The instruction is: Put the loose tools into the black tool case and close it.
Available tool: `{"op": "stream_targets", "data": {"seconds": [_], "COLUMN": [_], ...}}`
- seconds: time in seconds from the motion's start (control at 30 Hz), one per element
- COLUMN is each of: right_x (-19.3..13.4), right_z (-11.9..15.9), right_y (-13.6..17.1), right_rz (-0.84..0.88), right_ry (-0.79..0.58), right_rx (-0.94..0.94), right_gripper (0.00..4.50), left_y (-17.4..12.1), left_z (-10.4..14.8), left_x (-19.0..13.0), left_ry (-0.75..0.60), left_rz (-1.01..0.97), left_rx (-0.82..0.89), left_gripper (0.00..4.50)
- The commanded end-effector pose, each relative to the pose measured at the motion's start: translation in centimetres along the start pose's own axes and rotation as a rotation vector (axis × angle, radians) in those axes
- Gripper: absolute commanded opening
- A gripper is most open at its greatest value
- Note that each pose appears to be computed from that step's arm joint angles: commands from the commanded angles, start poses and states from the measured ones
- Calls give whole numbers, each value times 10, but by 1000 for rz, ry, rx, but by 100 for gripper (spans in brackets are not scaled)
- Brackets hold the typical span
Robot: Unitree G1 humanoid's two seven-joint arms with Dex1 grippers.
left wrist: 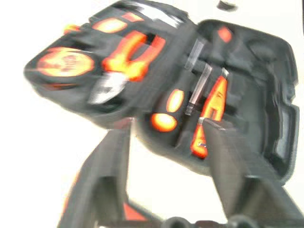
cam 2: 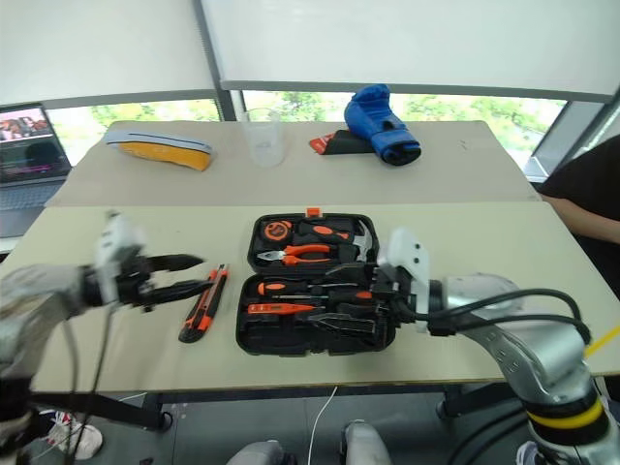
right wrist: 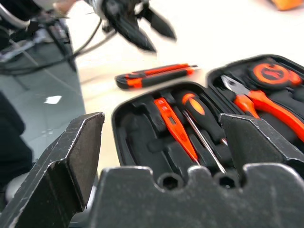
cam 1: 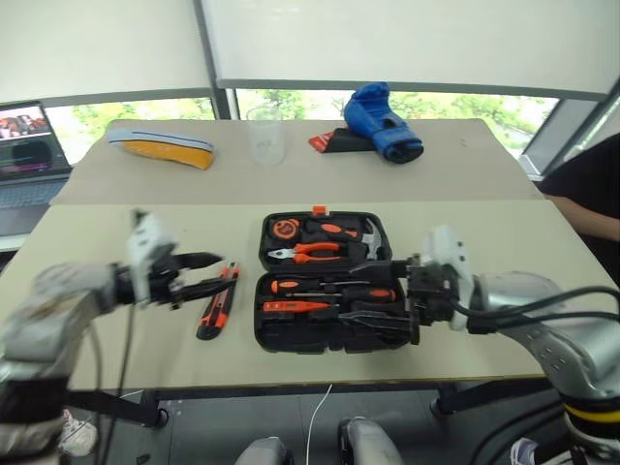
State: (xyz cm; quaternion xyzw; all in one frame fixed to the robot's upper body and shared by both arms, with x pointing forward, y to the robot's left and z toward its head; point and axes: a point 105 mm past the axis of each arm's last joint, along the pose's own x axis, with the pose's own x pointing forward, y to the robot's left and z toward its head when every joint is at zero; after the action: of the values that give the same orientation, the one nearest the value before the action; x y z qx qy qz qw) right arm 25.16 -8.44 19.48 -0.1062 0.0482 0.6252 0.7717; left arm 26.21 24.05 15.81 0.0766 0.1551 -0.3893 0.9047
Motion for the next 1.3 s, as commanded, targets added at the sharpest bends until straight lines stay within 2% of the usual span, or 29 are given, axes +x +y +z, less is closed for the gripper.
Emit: {"op": "stream_targets", "data": {"seconds": [0.03,0.13,0.23,0.4,0.53,0.63,0.77,0.9,1.0,1.1,1.2,1.3], "right_x": [7,11,13,13,11,8,7,7,5,2,-2,-6], "right_z": [7,5,3,4,1,0,-1,-3,-3,-3,-4,-4], "right_y": [-2,-2,-3,-2,2,5,10,13,13,13,13,15], "right_rz": [71,115,130,134,117,92,70,50,31,11,-5,-12], "right_ry": [-22,-18,-14,-18,-6,-4,-3,4,7,11,13,16], "right_rx": [-74,-84,-88,-81,-80,-87,-93,-96,-98,-97,-85,-69], "right_gripper": [450,450,450,450,450,450,450,450,450,450,450,450], "left_y": [1,-9,-21,-22,-10,-11,-8,-2,2,6,16,24], "left_z": [-23,-48,-47,-21,-17,-18,-17,-34,-38,-39,-24,3], "left_x": [-49,-65,-59,-25,8,33,59,71,77,78,76,76], "left_ry": [38,115,135,118,224,310,338,441,451,440,353,220], "left_rz": [216,290,272,261,297,267,244,276,282,279,265,208], "left_rx": [-88,-144,-136,-147,-164,-166,-193,-189,-185,-183,-132,-35], "left_gripper": [441,441,441,441,441,441,441,441,376,266,165,165]}}
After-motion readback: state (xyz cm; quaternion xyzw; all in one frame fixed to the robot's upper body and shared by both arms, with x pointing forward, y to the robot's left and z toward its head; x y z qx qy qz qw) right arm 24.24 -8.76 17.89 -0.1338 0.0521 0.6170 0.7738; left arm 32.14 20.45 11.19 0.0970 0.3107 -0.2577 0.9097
